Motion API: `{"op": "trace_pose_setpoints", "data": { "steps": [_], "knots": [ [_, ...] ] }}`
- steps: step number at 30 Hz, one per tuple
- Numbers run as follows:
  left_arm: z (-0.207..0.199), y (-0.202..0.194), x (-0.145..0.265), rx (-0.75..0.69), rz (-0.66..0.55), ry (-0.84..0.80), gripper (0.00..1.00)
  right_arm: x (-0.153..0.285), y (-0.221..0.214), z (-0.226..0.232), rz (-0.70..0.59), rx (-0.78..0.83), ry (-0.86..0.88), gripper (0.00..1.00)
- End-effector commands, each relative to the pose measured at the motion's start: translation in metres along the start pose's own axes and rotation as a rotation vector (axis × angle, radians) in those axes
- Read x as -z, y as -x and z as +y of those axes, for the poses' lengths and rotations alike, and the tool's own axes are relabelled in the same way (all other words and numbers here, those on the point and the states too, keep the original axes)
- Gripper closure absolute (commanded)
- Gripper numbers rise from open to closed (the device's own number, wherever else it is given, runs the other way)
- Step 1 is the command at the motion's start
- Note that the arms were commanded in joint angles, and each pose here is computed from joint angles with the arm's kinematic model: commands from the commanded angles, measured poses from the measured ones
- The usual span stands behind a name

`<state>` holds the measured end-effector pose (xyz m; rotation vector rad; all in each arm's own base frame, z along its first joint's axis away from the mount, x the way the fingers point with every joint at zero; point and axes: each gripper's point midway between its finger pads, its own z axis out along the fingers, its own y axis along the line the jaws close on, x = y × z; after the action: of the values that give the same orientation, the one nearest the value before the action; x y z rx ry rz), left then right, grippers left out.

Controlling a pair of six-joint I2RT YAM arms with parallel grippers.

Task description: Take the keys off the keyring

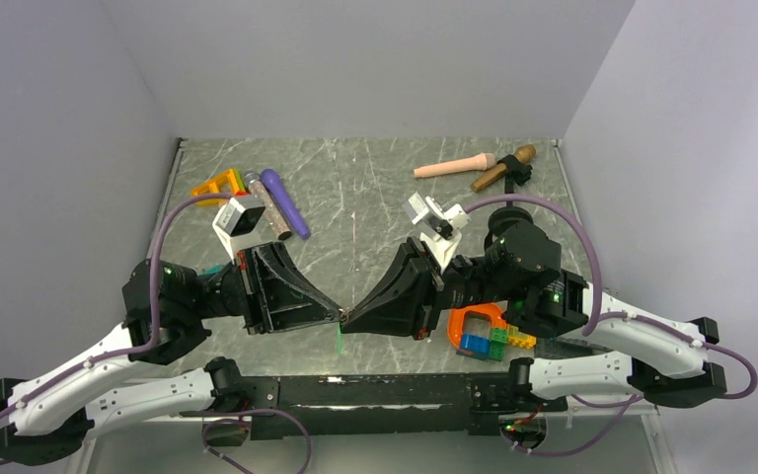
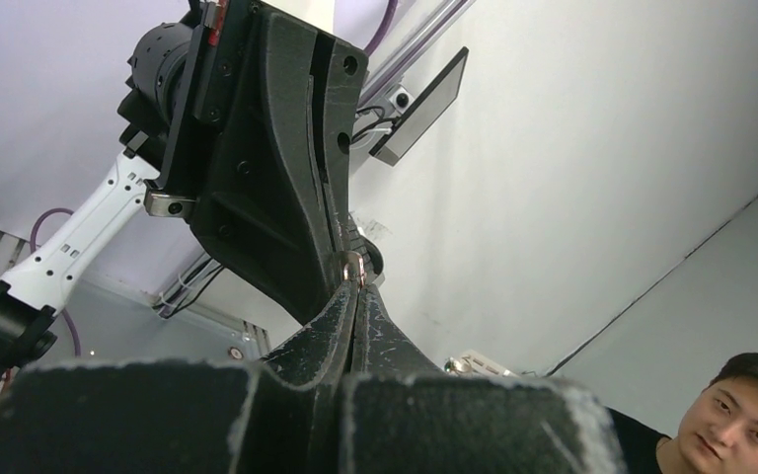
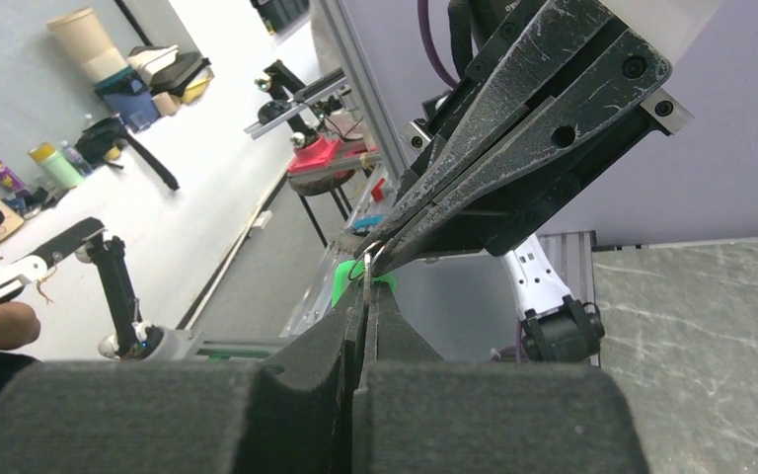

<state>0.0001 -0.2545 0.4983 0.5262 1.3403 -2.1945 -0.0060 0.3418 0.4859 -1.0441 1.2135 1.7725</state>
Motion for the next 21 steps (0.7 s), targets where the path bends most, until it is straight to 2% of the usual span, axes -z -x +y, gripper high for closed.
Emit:
{"op": "trace_pose_setpoints", "data": {
  "steps": [1,4,8,12,16,21],
  "knots": [
    [0.059,-0.029,0.003,0.085,0.075,0.166,1.00,-0.005,0.035,-0.006,-0.161,0.041,-0.048,1.00],
    [0.062,-0.025,0.007,0.062,0.052,0.200,1.00,-0.002,0.035,-0.007,-0.170,0.029,-0.066,1.00],
    [0.071,-0.010,0.018,-0.009,0.000,0.338,1.00,0.004,0.033,-0.013,-0.179,0.017,-0.112,1.00],
    [0.078,0.000,0.026,-0.041,-0.072,0.388,1.00,0.008,0.030,-0.024,-0.184,0.006,-0.175,1.00],
    [0.084,0.002,0.030,-0.066,-0.083,0.420,1.00,0.004,0.026,-0.035,-0.169,-0.010,-0.220,0.99],
    [0.085,0.003,0.034,-0.107,-0.060,0.457,1.00,-0.001,0.025,-0.039,-0.149,-0.009,-0.229,0.58]
  ]
}}
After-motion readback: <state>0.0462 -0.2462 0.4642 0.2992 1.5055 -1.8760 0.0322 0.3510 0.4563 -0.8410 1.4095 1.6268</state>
